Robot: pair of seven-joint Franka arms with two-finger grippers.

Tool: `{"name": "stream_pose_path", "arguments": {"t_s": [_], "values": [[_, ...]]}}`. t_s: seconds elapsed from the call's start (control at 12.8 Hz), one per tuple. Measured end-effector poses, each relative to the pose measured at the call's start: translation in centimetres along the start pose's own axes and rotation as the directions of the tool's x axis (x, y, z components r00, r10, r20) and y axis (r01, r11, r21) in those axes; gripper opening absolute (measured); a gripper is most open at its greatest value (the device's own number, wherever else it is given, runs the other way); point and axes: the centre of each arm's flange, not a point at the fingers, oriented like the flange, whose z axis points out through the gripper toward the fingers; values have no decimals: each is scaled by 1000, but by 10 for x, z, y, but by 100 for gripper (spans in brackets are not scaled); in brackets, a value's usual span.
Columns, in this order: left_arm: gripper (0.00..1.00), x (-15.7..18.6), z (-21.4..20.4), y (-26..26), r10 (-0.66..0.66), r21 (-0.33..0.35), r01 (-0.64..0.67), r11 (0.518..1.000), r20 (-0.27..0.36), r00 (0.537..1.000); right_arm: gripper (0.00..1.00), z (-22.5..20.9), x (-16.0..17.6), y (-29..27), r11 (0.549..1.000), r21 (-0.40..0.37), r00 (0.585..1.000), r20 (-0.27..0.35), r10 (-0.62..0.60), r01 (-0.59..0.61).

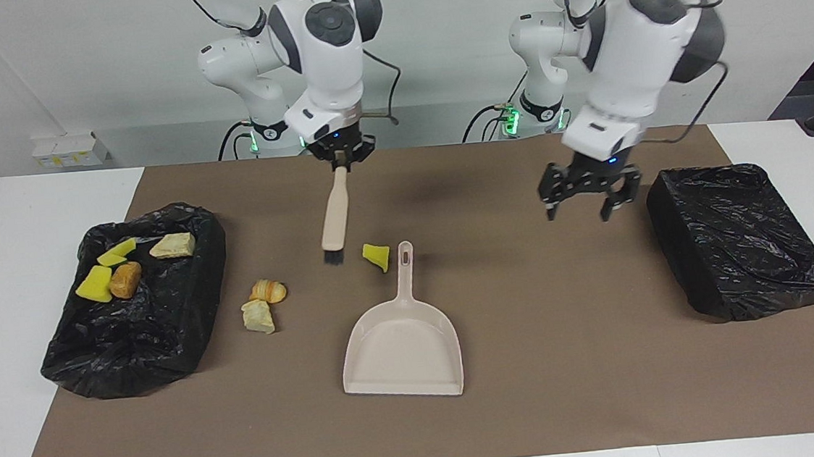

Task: Sweep and dump trash in bin
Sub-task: 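Move the brush toward the bread pieces while the left gripper grasps the dustpan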

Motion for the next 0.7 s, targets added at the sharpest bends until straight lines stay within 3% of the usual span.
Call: {"name": "stream_pose_path", "arguments": {"t_s": [0.16, 0.39, 0.7], "values": [[100, -5, 39, 55, 10, -13, -9, 1000, 33, 999, 26, 11, 26, 37, 997, -59, 999, -5, -49, 49], [100, -4, 94, 124, -15, -30, 15, 999, 29, 999, 26, 24, 55, 75, 981, -158, 993, -36, -115, 108], [100, -7, 122, 183, -36, -70, 37, 997, 12, 999, 26, 64, 92, 88, 965, -230, 988, -50, -144, 128]]}}
